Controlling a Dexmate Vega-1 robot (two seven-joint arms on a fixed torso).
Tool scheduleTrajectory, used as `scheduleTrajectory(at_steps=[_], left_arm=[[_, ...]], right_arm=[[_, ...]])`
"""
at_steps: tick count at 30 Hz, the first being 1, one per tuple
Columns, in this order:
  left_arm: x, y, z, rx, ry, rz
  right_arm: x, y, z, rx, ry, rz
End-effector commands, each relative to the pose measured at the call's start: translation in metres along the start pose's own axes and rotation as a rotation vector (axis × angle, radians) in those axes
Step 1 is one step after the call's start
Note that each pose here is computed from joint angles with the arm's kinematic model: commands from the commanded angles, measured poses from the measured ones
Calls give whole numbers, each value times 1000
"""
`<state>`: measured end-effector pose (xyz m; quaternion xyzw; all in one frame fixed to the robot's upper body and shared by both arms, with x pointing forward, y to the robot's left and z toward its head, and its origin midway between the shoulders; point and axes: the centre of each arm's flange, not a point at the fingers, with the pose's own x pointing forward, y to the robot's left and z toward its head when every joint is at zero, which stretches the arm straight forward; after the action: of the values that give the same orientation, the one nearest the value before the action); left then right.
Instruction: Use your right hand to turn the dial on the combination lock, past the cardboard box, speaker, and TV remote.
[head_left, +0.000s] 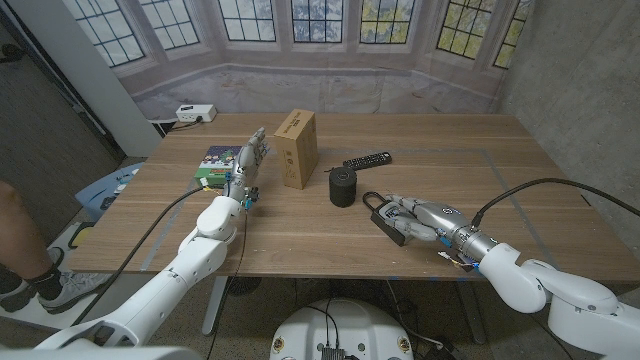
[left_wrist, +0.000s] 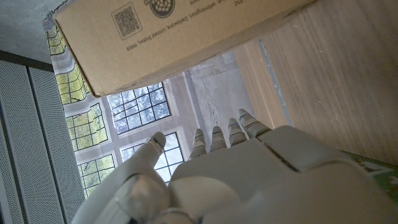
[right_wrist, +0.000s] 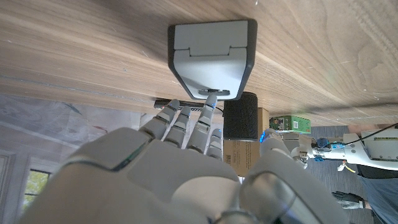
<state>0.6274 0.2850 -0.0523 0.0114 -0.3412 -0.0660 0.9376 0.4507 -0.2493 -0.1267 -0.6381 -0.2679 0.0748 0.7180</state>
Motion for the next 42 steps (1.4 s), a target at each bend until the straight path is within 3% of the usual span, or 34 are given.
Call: scheduleTrajectory(at_steps=[1, 22, 34, 42], left_arm=[[-2, 3, 1, 5, 1, -4], [3, 15, 5, 18, 5, -21], [5, 15, 2, 10, 20, -57], [10, 14, -1, 3, 23, -70]], right_arm=[[-1, -9, 1, 46, -9, -50], [8, -14, 8, 54, -6, -111], [13, -17, 21, 40, -1, -121], [11, -18, 22, 45, 15, -151]])
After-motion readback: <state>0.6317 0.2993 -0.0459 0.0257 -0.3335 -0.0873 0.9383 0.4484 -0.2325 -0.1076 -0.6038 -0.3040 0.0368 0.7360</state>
